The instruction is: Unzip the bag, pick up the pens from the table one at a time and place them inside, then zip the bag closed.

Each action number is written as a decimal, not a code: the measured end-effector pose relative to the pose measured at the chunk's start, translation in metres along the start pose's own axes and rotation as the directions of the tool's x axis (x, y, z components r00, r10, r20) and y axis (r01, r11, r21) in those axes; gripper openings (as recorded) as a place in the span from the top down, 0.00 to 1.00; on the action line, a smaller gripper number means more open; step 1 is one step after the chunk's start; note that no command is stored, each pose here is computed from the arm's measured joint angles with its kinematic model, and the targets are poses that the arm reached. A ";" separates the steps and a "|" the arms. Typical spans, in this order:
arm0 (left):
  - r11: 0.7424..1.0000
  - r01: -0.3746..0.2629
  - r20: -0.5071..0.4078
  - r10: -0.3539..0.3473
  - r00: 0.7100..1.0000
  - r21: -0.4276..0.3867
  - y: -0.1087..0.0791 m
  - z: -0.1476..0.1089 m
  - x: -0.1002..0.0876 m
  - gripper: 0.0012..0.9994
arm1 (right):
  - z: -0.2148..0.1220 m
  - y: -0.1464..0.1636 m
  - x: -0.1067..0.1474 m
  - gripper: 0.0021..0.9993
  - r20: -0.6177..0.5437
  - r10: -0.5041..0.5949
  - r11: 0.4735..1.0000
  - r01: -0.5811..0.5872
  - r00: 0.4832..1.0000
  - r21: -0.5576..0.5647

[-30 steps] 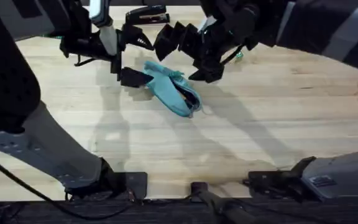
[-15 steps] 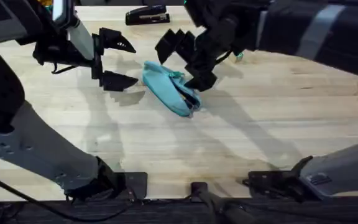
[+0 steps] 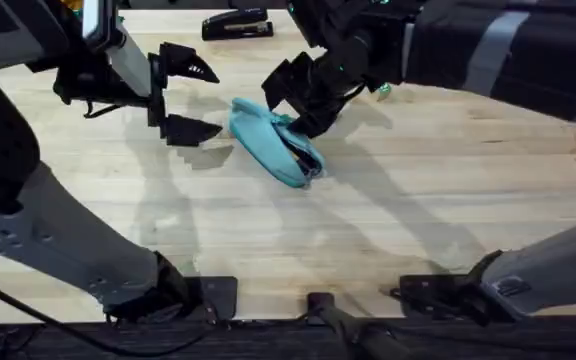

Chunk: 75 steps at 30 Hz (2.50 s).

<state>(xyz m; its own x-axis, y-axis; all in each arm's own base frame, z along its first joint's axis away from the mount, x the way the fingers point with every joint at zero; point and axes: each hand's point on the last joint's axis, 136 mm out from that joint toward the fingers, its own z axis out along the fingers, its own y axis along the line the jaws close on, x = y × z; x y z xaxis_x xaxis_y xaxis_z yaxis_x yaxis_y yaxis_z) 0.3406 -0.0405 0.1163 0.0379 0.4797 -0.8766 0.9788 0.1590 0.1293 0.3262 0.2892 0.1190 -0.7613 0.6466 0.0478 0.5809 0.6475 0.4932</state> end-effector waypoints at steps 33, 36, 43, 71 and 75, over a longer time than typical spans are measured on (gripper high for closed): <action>1.000 0.000 0.009 0.000 1.000 -0.002 0.000 0.000 -0.002 0.01 | 0.006 0.008 -0.003 0.97 -0.021 0.016 0.999 -0.017 1.000 -0.035; 1.000 -0.004 0.029 0.004 1.000 -0.011 0.002 0.000 -0.005 0.01 | -0.001 0.013 -0.002 0.97 -0.021 -0.027 0.998 0.026 0.999 -0.059; 1.000 -0.017 0.052 0.017 0.999 0.004 0.001 0.008 -0.013 0.01 | -0.019 0.022 -0.002 0.97 0.009 -0.154 0.983 0.154 0.988 -0.102; 0.977 -0.157 -0.072 0.169 0.983 0.147 -0.007 0.062 -0.014 0.94 | -0.032 0.028 0.001 0.97 0.070 -0.555 0.821 0.560 0.829 -0.115; 0.977 -0.154 -0.076 0.166 0.983 0.149 -0.007 0.062 -0.013 0.96 | -0.032 0.023 0.001 0.97 0.063 -0.608 0.785 0.611 0.791 -0.096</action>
<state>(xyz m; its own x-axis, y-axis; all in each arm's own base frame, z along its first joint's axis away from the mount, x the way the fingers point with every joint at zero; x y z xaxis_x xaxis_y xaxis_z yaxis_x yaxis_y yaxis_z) 0.3454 -0.1013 0.0981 0.1848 0.5634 -0.8053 0.9802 -0.0468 0.1922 0.3292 0.2920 0.1577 -0.9376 0.1431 -0.3168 -0.0368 0.8653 0.4998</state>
